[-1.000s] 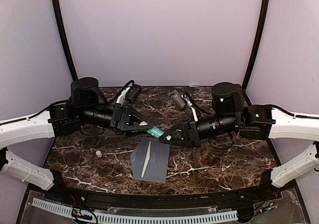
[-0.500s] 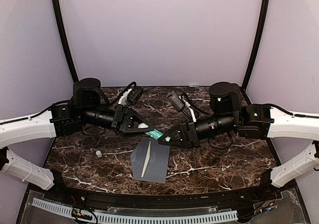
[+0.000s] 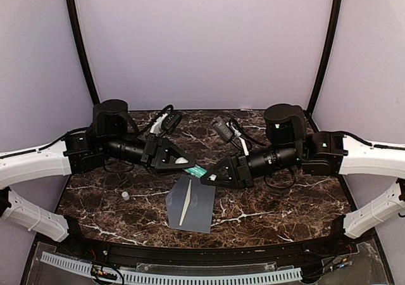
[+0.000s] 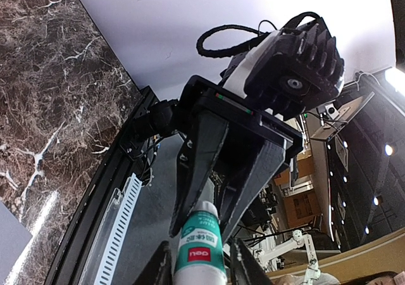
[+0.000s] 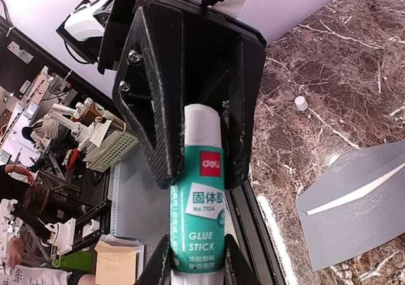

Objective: Place the letter into the envelope and seal it
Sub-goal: Adjust the solid glue.

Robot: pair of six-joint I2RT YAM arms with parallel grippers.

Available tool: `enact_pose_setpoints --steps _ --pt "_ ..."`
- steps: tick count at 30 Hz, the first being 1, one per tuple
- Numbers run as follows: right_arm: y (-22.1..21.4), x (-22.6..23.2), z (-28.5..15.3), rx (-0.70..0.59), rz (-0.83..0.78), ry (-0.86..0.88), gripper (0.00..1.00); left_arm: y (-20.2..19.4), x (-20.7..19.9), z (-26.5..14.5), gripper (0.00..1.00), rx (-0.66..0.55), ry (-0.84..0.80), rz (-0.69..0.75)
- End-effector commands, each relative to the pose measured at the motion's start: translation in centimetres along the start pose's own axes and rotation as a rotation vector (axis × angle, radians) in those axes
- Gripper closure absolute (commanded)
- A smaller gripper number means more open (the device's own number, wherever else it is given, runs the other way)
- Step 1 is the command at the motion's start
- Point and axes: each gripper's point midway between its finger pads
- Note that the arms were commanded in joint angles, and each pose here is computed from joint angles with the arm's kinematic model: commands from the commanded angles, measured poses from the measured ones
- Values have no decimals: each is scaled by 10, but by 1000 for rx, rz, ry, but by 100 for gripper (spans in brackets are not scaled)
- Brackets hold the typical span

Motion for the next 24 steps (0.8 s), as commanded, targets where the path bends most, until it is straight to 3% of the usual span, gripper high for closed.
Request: enact_pose_setpoints --steps 1,6,11,21,24 --pt "15 8 -2 -36 -32 12 90 -5 0 -3 67 13 -12 6" --pt "14 7 -3 -35 -33 7 90 -6 1 -2 61 13 -12 1" --pt "14 4 -3 -37 -31 -8 90 -7 1 -2 62 20 -16 0" --pt "14 2 -2 -41 -30 -18 90 -12 1 -4 93 26 -26 -5" --pt "18 4 -3 -59 -29 -12 88 -10 0 -4 99 18 -29 -1"
Point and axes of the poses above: each gripper's point midway between its finger pads, its own z axis out along the fingers, its own x axis along the line the jaws close on, y = z × x, and after that the axes turned 3 degrees about z, right-handed
